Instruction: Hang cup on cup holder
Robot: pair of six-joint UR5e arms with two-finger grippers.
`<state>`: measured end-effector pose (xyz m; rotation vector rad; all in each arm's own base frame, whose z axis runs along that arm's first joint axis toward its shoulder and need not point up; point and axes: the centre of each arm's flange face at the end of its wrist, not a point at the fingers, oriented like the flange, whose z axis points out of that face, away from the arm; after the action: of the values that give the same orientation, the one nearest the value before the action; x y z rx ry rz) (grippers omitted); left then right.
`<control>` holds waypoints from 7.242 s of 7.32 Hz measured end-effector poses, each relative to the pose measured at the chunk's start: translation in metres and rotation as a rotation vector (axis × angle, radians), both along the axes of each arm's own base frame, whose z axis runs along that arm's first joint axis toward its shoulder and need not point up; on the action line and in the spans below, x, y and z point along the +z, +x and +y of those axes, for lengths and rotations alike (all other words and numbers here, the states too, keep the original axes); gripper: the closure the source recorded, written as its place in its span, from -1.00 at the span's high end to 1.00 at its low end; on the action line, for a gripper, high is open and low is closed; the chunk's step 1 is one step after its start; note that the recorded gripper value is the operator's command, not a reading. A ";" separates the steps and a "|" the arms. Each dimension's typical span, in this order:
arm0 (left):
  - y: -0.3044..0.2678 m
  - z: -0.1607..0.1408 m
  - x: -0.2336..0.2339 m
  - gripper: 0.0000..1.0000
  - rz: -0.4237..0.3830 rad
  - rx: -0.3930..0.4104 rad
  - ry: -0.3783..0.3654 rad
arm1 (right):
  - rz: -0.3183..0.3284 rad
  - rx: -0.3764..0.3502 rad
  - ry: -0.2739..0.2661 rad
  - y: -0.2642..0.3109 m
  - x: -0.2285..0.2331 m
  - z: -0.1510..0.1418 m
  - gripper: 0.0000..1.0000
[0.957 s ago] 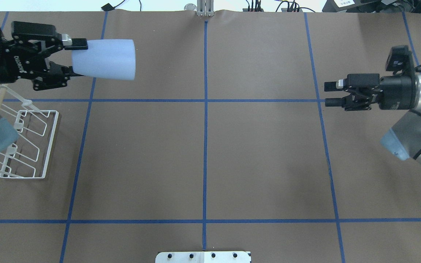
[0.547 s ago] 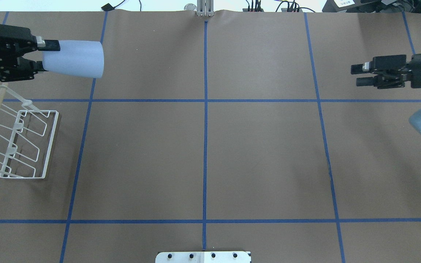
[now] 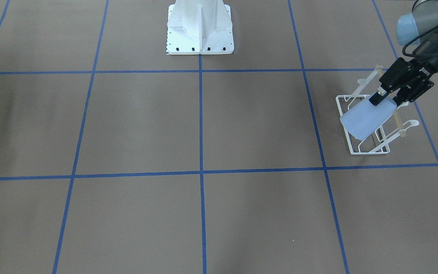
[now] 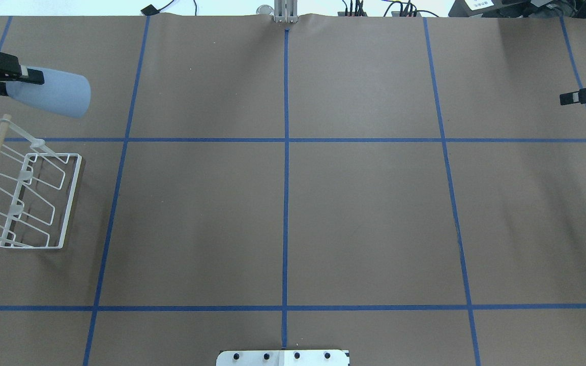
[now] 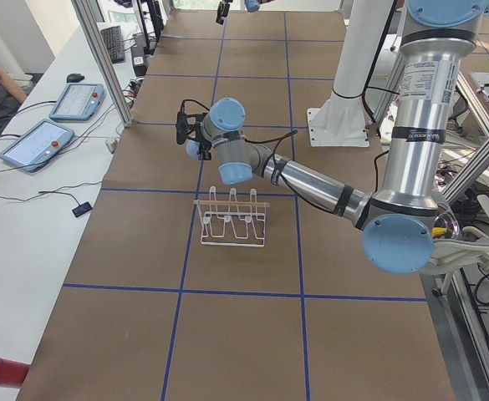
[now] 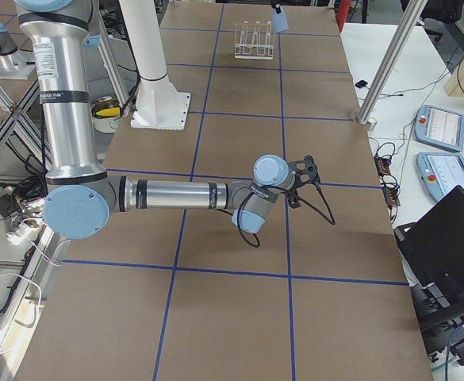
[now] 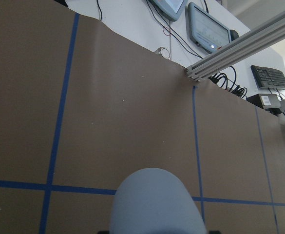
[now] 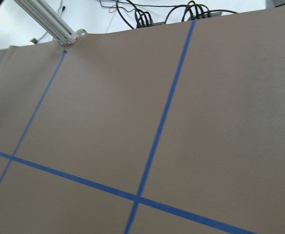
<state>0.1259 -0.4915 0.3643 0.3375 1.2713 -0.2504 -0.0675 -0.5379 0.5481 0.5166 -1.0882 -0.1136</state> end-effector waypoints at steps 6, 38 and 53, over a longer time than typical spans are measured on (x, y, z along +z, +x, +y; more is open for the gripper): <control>-0.004 0.029 -0.021 -1.00 -0.455 0.153 -0.022 | 0.347 -0.283 -0.056 0.027 -0.046 -0.046 1.00; -0.147 0.022 0.222 0.97 -0.438 0.344 -0.146 | 0.430 -0.276 -0.240 0.078 -0.017 0.003 1.00; -0.150 0.030 0.188 0.97 -0.435 0.312 -0.107 | 0.422 -0.300 -0.229 0.059 -0.024 -0.004 1.00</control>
<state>-0.0241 -0.4611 0.5518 0.0894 0.8607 0.0241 -0.0081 -0.5421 0.5244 0.1098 -0.7451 -0.3414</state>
